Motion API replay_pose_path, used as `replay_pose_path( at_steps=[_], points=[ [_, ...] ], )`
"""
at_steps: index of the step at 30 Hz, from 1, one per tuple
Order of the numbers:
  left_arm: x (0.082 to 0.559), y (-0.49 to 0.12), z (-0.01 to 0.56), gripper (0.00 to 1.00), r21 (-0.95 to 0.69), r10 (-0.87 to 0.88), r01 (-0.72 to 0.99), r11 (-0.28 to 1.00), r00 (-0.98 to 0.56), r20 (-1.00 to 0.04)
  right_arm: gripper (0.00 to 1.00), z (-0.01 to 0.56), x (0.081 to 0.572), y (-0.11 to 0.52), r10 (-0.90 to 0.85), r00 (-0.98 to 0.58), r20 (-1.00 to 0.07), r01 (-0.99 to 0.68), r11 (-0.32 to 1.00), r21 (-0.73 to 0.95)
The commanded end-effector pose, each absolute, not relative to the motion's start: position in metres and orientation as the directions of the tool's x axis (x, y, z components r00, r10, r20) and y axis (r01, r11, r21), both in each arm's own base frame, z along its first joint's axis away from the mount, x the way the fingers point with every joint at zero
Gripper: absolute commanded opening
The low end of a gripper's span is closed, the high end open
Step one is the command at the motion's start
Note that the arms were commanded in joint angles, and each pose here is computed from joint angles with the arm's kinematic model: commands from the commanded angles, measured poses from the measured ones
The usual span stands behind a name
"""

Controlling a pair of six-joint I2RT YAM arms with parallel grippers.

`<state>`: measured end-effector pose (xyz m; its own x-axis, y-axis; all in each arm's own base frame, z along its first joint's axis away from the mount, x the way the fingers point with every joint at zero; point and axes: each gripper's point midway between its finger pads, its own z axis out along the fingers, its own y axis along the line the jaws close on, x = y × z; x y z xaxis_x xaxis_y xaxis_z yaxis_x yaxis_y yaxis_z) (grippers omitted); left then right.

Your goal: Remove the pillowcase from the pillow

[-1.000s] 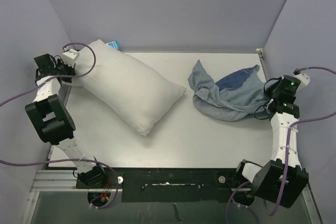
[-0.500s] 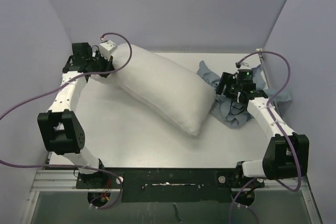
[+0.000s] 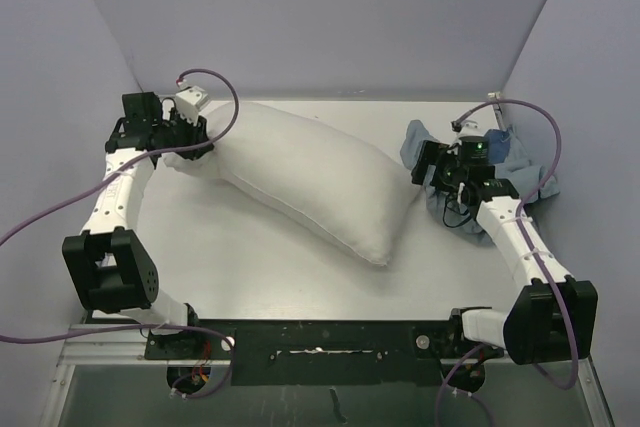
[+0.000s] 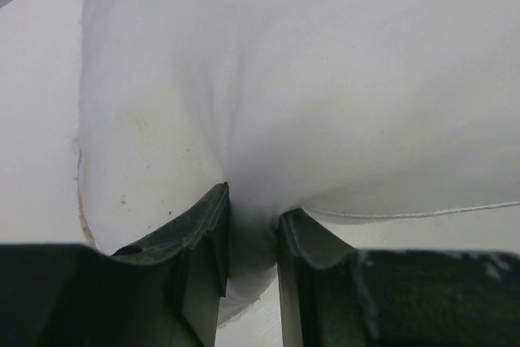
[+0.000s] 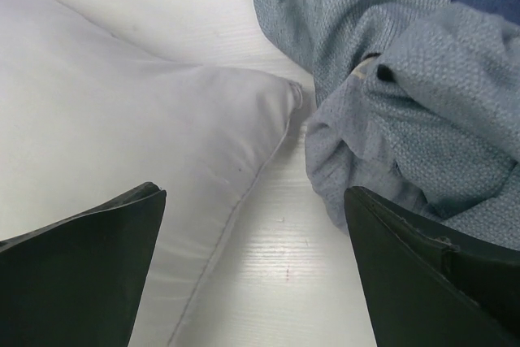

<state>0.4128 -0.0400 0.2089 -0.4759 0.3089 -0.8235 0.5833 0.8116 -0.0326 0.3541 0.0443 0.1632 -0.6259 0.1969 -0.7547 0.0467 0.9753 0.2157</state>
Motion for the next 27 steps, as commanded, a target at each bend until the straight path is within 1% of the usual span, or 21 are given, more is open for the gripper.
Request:
replay_pose_path(
  at_steps=[1, 2, 4, 5, 8, 10, 13, 16, 18, 20, 21, 23, 27],
  points=[
    [0.444, -0.009, 0.242, 0.31, 0.062, 0.289, 0.502, 0.863, -0.389, -0.875, 0.98, 0.153, 0.345, 0.047, 0.189, -0.64, -0.744, 0.025, 0.974, 0.226],
    [0.442, -0.004, 0.244, 0.48, 0.035, 0.266, 0.498, 0.867, -0.4, -0.877, 0.98, 0.15, 0.343, 0.048, 0.188, -0.645, -0.74, 0.023, 0.974, 0.226],
    [0.436, 0.006, 0.252, 0.76, 0.005, 0.24, 0.498, 0.867, -0.408, -0.881, 0.98, 0.145, 0.339, 0.049, 0.181, -0.657, -0.732, 0.016, 0.974, 0.226],
    [0.431, 0.005, 0.257, 0.83, -0.007, 0.237, 0.52, 0.854, -0.4, -0.885, 0.98, 0.144, 0.338, 0.049, 0.18, -0.659, -0.73, 0.018, 0.974, 0.225],
    [0.417, 0.0, 0.278, 0.98, -0.016, 0.236, 0.562, 0.827, -0.372, -0.898, 0.98, 0.148, 0.341, 0.045, 0.175, -0.644, -0.745, 0.028, 0.978, 0.205],
    [0.41, -0.007, 0.29, 0.98, -0.034, 0.214, 0.571, 0.82, -0.362, -0.907, 0.98, 0.158, 0.346, 0.034, 0.174, -0.61, -0.773, 0.058, 0.983, 0.176],
    [0.406, -0.016, 0.3, 0.98, -0.111, 0.117, 0.553, 0.826, -0.361, -0.925, 0.98, 0.181, 0.354, 0.012, 0.153, -0.51, -0.846, 0.121, 0.987, 0.106],
    [0.414, -0.016, 0.288, 0.98, -0.184, -0.001, 0.482, 0.857, -0.354, -0.935, 0.98, 0.187, 0.353, -0.016, 0.126, -0.423, -0.897, 0.201, 0.979, 0.043],
    [0.419, -0.013, 0.27, 0.98, -0.256, -0.103, 0.417, 0.872, -0.356, -0.929, 0.98, 0.176, 0.348, -0.037, 0.159, -0.404, -0.901, 0.27, 0.962, 0.048],
    [0.418, -0.012, 0.243, 0.98, -0.293, -0.156, 0.376, 0.879, -0.354, -0.922, 0.98, 0.159, 0.341, -0.057, 0.248, -0.393, -0.885, 0.36, 0.928, 0.099],
    [0.418, -0.012, 0.232, 0.98, -0.289, -0.164, 0.371, 0.882, -0.334, -0.928, 0.98, 0.151, 0.338, -0.063, 0.286, -0.385, -0.877, 0.392, 0.911, 0.124],
    [0.412, -0.011, 0.202, 0.98, -0.309, -0.191, 0.336, 0.89, -0.342, -0.92, 0.98, 0.136, 0.334, -0.068, 0.326, -0.377, -0.867, 0.427, 0.892, 0.149],
    [0.395, -0.011, 0.148, 0.98, -0.264, -0.141, 0.315, 0.912, -0.365, -0.92, 0.98, 0.114, 0.334, -0.071, 0.316, -0.393, -0.863, 0.432, 0.893, 0.13]
  ],
)
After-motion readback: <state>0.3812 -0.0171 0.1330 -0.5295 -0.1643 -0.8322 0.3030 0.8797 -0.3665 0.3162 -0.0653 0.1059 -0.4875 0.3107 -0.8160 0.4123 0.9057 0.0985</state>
